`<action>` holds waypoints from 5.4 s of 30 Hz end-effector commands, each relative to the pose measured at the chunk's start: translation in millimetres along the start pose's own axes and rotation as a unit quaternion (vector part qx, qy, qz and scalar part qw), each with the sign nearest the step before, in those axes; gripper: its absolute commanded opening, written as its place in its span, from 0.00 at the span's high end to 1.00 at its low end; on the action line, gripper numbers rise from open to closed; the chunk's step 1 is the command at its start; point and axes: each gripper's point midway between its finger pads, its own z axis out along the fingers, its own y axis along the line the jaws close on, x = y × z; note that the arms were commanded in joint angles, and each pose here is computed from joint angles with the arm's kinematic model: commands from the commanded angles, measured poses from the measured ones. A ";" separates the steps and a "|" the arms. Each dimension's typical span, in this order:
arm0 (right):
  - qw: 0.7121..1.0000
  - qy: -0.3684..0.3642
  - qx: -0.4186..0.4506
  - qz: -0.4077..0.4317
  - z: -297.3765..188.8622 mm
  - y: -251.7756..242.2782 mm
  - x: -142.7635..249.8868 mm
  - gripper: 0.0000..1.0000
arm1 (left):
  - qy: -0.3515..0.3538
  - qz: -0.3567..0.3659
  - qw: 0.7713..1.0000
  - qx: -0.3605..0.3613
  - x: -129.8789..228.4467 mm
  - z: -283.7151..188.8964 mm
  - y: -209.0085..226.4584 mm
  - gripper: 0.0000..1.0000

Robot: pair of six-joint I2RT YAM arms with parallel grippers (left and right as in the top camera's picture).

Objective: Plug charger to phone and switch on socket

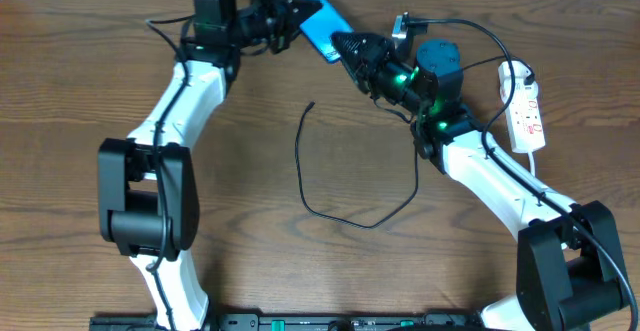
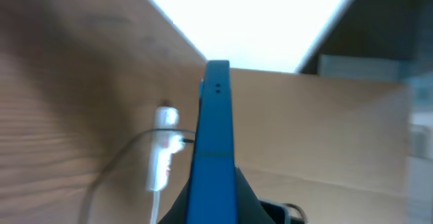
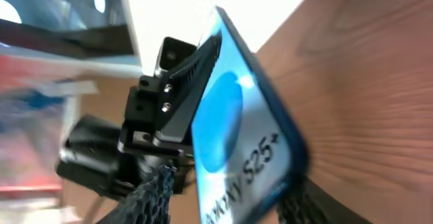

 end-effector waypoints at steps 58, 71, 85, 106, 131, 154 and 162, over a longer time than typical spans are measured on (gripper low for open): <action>0.900 0.288 0.320 -0.074 79.4 -172.4 89.5 0.56 | -0.013 0.089 0.996 0.017 -59.9 -141.3 29.2 0.93; 0.895 0.277 0.341 -0.078 86.9 -184.1 101.6 0.60 | -0.013 0.088 0.996 0.017 -59.8 -141.3 29.2 0.93; 0.896 0.255 0.360 -0.055 89.8 -200.9 98.2 0.66 | -0.010 0.085 0.996 0.017 -58.7 -141.3 29.6 0.92; 0.891 0.259 0.372 -0.017 91.2 -243.9 94.6 0.88 | -0.010 0.085 0.996 0.017 -58.7 -141.1 29.7 0.92; 0.877 0.417 0.030 -0.238 36.3 -43.4 107.6 0.99 | 0.042 0.111 0.990 0.076 -43.4 -144.4 2.8 0.93; 0.861 0.416 -0.043 -0.291 17.2 15.9 120.5 0.99 | 0.074 0.121 0.983 0.114 -33.3 -135.8 -41.0 0.93; 0.864 0.412 -0.041 -0.285 1.9 29.7 114.9 0.99 | 0.088 0.106 0.984 0.114 -24.9 -124.3 -44.1 0.92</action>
